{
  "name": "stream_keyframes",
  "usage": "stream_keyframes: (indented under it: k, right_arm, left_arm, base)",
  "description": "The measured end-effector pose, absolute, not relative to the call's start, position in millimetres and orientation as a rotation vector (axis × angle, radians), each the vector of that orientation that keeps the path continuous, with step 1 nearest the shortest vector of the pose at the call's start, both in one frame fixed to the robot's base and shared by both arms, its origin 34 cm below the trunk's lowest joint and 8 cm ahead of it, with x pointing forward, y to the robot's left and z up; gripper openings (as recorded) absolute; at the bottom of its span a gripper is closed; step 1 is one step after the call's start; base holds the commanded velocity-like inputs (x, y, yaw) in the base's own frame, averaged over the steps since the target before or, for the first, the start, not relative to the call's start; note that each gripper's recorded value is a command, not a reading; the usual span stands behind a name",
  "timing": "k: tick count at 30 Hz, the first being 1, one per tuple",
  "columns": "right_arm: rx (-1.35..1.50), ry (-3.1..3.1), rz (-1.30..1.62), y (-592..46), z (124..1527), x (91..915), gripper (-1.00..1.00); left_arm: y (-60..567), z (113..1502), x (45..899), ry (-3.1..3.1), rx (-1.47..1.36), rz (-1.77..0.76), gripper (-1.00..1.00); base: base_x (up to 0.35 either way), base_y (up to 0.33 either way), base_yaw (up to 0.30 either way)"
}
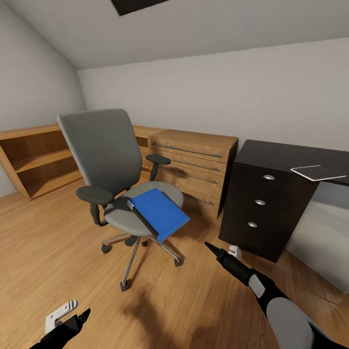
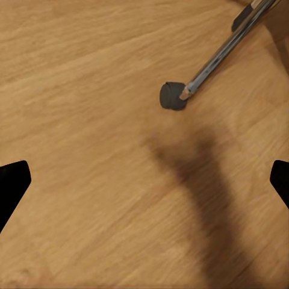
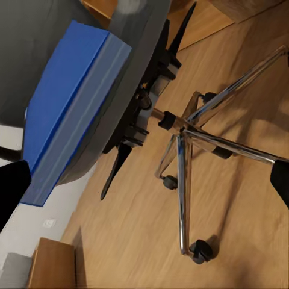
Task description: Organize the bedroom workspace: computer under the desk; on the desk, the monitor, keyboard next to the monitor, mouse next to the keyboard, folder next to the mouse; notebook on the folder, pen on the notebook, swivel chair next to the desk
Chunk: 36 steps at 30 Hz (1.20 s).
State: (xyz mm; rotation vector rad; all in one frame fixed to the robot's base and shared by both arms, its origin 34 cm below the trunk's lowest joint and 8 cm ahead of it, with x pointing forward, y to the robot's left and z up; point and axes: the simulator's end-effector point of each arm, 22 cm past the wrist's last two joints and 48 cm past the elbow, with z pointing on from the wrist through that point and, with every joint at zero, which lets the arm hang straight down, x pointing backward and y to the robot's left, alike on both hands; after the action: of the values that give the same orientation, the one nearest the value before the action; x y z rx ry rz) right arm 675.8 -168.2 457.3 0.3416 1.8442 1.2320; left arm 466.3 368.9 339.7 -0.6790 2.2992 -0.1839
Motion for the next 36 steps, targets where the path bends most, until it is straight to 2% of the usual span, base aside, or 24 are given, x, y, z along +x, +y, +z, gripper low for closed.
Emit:
stream_keyframes:
  k: [24, 36]
  right_arm:
    - [0.294, 1.779, 1.311, -159.4, 474.5, 670.6, 1.0]
    - [0.301, 1.779, 1.315, -158.9, 474.0, 670.2, 1.0]
  left_arm:
    - [372.8, 328.1, 458.6, 2.305, -0.7, -0.169, 1.0]
    - [373.5, 324.9, 456.0, 2.31, -0.707, -0.166, 1.0]
  base:
    - [0.004, 0.003, 0.0]
    - [0.197, 0.165, 0.0]
